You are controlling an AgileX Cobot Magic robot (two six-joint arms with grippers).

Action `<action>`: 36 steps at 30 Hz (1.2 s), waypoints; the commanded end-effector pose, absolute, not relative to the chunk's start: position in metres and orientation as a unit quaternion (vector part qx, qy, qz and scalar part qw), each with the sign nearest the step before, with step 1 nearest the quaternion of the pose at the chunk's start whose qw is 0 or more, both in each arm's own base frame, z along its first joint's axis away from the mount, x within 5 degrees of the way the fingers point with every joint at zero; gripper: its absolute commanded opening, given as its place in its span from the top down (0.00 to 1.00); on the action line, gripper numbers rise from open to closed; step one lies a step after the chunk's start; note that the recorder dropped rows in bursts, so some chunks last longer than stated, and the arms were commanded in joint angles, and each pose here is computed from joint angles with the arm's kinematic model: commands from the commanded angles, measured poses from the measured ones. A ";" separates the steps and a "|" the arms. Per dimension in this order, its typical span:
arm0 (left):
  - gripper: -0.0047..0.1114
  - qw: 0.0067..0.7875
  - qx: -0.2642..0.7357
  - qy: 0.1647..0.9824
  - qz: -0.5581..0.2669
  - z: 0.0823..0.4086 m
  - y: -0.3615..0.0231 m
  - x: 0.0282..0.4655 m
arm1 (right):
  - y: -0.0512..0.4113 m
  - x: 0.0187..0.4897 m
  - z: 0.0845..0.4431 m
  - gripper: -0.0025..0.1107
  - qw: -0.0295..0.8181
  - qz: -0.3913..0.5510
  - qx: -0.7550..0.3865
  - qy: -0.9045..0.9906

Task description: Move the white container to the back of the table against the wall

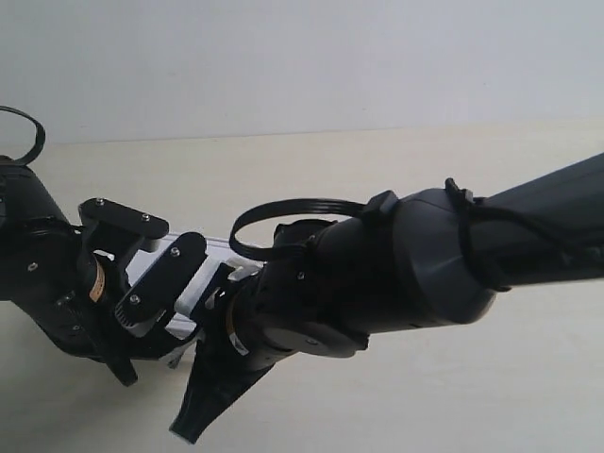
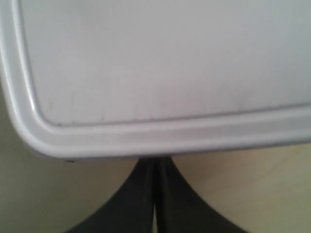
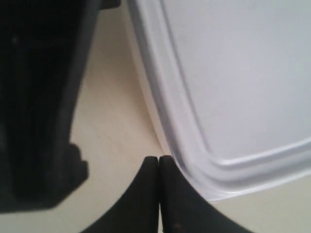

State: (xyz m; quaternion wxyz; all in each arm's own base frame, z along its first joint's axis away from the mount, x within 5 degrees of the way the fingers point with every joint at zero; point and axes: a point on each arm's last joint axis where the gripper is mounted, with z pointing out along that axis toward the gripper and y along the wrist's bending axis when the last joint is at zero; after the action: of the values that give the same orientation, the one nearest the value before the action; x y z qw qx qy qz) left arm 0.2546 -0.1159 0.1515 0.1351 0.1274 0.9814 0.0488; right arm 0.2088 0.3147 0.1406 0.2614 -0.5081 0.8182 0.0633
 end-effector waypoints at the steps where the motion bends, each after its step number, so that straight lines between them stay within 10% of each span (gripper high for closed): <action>1: 0.96 0.141 0.128 0.980 0.057 0.144 -0.117 0.260 | 0.314 0.223 0.140 0.98 0.268 0.061 -0.491 0.827; 36: 0.96 0.254 0.054 0.965 0.045 0.143 -0.086 0.297 | 0.321 0.261 0.145 0.98 0.314 0.085 -0.441 0.836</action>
State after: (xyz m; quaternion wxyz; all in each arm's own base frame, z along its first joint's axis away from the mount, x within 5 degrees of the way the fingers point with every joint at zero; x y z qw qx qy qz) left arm 0.2925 -0.0876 0.1454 0.2490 0.0576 0.9654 0.0515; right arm 0.2560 0.3203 0.1393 0.3071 -0.4435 0.8374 0.0874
